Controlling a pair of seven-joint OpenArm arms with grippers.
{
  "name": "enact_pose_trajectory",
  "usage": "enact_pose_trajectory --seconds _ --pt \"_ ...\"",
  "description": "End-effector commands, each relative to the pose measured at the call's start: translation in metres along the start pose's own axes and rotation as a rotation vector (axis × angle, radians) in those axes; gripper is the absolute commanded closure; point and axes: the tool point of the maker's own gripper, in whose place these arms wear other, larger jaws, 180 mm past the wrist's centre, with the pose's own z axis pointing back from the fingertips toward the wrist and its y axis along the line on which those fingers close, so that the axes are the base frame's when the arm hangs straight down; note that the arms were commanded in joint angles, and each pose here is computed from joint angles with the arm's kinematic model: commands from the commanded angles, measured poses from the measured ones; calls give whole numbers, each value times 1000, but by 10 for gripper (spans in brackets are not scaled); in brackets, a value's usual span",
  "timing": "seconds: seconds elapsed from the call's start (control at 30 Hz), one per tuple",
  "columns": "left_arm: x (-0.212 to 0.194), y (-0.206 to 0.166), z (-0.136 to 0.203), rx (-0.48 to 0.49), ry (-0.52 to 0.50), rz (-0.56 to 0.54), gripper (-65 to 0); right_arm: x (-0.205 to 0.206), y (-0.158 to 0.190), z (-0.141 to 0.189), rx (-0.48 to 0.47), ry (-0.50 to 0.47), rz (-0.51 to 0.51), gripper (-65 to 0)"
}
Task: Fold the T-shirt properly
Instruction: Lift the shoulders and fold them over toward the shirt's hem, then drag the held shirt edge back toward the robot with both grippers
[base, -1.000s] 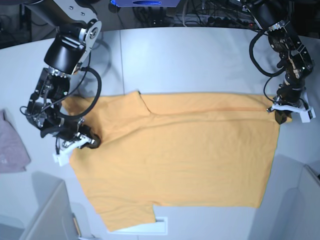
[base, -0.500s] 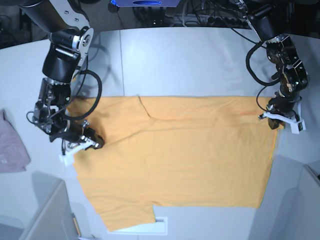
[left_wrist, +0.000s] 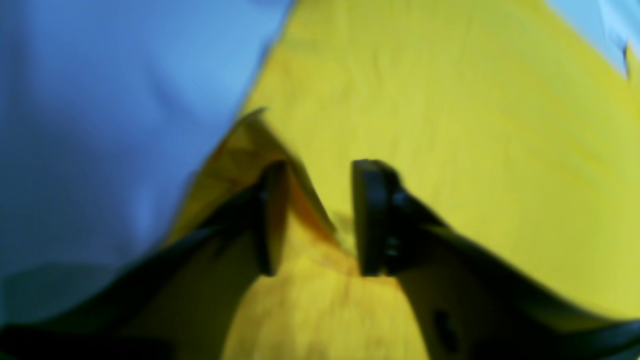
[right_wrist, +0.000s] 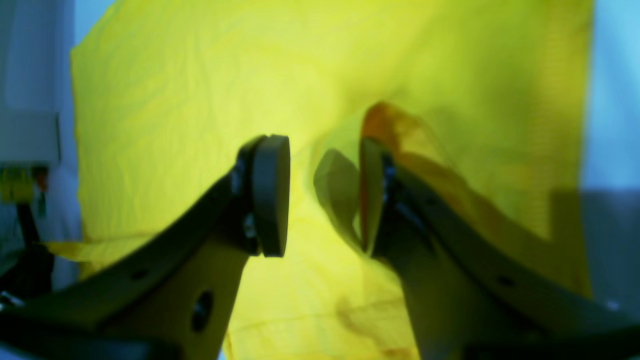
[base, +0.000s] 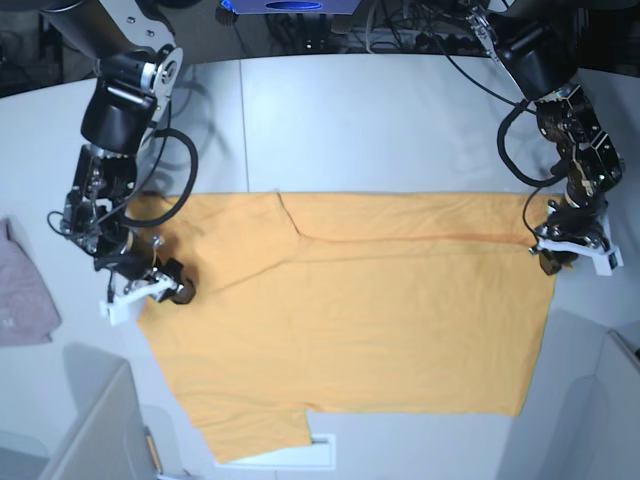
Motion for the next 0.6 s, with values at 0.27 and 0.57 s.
enact_pose_trajectory --seconds 0.27,0.57 --pt "69 41 43 89 -226 41 -471 41 -23 83 -190 -379 -24 -197" --pt "11 66 105 115 -162 18 -472 -29 -23 117 -227 -338 -47 -383"
